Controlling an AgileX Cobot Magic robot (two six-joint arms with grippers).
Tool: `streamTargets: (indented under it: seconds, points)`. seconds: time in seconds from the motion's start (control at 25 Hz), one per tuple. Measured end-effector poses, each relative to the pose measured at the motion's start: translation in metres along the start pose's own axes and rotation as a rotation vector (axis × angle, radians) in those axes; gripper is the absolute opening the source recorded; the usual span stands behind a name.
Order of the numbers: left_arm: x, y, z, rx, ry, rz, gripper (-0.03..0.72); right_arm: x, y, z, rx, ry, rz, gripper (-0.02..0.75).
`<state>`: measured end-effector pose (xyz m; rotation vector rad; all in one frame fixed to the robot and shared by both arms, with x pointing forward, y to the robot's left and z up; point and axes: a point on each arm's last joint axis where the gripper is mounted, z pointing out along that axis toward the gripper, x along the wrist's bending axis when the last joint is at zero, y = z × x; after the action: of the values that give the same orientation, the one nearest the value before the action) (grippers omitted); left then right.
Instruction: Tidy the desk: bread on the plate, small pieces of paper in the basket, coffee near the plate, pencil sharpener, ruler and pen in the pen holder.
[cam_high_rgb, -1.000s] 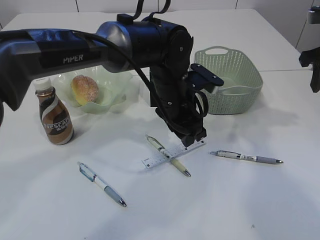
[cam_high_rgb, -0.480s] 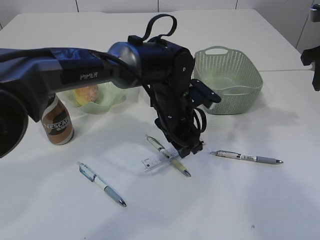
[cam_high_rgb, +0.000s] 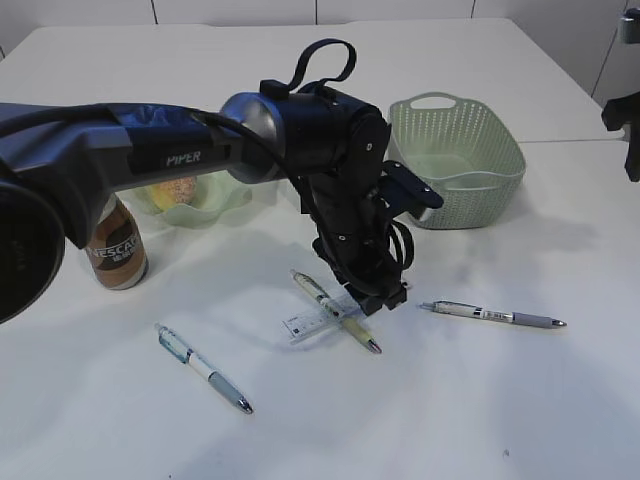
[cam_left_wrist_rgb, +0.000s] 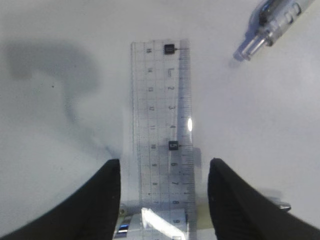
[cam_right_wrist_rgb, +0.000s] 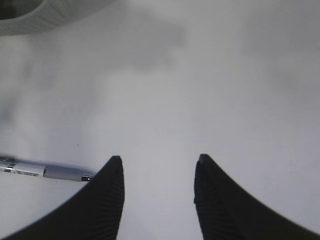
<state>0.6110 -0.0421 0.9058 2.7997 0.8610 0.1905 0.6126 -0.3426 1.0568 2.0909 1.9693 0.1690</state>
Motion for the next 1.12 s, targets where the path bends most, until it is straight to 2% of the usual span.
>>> streamTargets:
  seconds: [0.88, 1.12]
  points:
    - [-0.001, -0.0008, 0.0069, 0.005, -0.01, -0.005, 0.394, 0.0, 0.0, 0.0, 0.0, 0.0, 0.008, 0.372]
    - [0.0008, -0.002, 0.0069, 0.004, -0.048, -0.046, 0.391, 0.0009, 0.0, 0.0, 0.0, 0.01, 0.013, 0.372]
